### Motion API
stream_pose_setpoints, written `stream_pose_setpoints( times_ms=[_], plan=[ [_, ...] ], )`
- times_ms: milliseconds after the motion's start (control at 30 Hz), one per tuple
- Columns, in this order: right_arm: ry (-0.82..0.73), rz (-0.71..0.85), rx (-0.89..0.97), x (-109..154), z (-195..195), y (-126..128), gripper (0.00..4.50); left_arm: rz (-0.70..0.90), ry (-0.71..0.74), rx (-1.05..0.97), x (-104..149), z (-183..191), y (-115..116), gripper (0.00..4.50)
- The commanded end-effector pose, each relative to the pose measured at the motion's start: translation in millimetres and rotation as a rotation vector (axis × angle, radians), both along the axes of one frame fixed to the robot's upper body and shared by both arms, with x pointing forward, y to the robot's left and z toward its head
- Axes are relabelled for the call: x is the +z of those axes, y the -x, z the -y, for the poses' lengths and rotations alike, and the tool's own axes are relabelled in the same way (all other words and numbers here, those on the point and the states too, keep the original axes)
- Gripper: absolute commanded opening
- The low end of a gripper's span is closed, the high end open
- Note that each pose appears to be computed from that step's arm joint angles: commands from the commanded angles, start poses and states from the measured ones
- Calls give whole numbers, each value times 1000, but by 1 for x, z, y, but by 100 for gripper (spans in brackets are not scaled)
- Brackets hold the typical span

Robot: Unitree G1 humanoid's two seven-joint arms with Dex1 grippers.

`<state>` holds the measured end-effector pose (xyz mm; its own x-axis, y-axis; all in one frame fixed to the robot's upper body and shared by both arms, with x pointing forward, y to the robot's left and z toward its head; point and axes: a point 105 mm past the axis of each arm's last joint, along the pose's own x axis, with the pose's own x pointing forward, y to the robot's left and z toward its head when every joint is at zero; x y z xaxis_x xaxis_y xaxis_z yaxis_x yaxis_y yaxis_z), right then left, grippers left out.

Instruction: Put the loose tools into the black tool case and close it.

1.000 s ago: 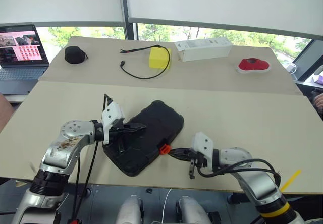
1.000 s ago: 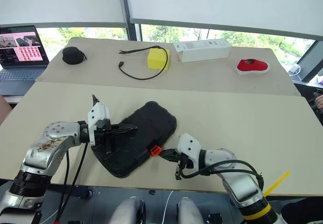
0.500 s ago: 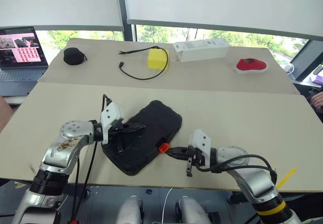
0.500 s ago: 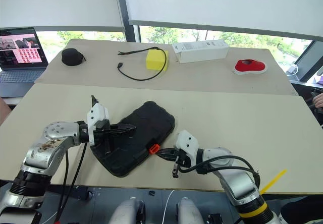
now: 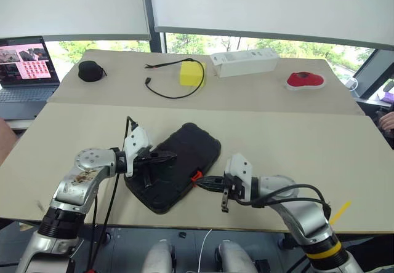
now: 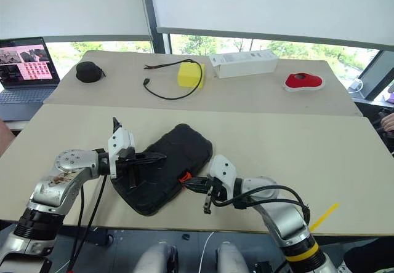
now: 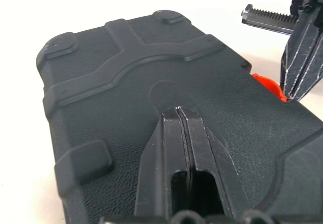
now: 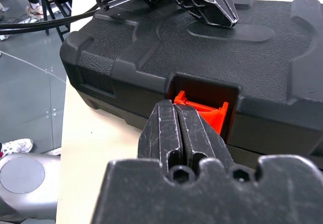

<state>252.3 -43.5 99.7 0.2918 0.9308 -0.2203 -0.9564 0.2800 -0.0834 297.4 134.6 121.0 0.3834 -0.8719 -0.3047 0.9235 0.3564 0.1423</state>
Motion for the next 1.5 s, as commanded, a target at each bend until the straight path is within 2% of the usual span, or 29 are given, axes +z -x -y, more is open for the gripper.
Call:
stream_pose_setpoints(
  times_ms=[33, 233, 367, 700, 967, 1267, 1500],
  plan=[
    [25, 11, -9, 0, -3, -6, 8, -115, -42, -15, -32, 3, 9, 0],
    [95, -45, 23, -11, 4, 0, 8, -118, -43, -10, -34, 2, 9, 0],
    [112, -30, -12, -13, 6, -9, 8, -117, -43, -5, -35, 1, 8, 0],
    [64, 7, -27, -2, 1, -22, 8, -132, -52, -1, -38, -1, 7, 0],
    [0, -11, -23, 6, -9, -22, 8, -176, -54, 8, -47, 0, 13, 0],
    [0, -90, 15, 5, -2, -10, 8, -172, -54, 30, -49, -5, 15, 0],
    [-12, -67, 13, 10, -7, -14, 8, -170, -48, 33, -49, -4, 13, 0]
  ],
)
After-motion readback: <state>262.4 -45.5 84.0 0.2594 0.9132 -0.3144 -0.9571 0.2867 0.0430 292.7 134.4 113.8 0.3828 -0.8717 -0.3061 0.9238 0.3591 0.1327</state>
